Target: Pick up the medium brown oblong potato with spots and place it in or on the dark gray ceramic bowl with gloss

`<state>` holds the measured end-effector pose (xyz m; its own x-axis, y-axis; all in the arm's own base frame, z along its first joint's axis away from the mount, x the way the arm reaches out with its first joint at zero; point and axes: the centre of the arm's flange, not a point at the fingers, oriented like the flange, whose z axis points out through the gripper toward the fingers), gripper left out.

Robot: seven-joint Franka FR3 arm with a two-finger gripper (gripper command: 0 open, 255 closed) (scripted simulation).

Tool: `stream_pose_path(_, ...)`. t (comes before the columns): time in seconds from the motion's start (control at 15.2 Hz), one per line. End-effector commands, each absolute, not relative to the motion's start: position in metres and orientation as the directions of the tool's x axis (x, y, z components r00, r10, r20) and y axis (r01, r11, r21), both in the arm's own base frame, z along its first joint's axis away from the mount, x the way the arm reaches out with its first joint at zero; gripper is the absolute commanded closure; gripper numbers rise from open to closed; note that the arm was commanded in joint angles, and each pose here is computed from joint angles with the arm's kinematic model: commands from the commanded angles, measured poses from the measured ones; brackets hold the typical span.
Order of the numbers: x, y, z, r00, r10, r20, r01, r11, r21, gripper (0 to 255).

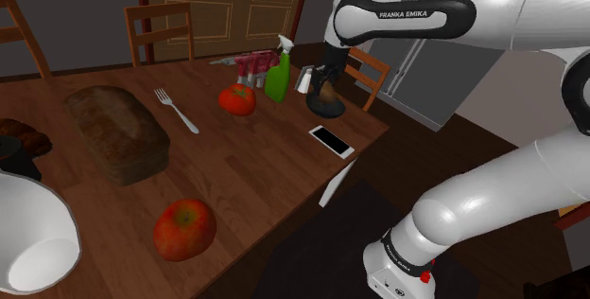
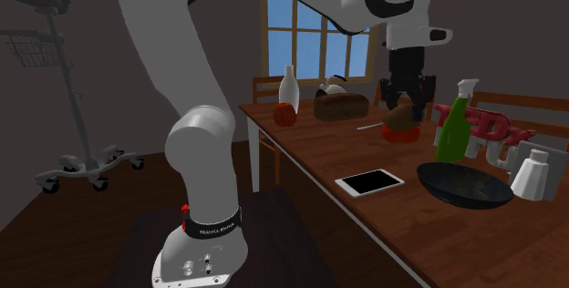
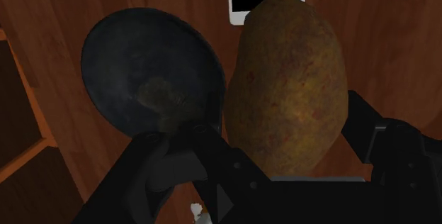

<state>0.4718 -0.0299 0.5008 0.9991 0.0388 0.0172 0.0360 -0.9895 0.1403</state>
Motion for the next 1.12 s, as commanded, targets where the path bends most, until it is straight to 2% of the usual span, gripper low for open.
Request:
stream_pose_path(0.0,0.481,-0.057,0.502,0.999,0.04,0.017,0.037,-0.989,0.141,255)
stream_pose_path(0.53,0.525,-0.165,0.504,0.999,0.04,0.017,0.037,-0.989,0.141,255)
stream_pose_path(1.06,0.525,-0.165,0.462,0.999,0.04,0.017,0.037,-0.989,0.141,255)
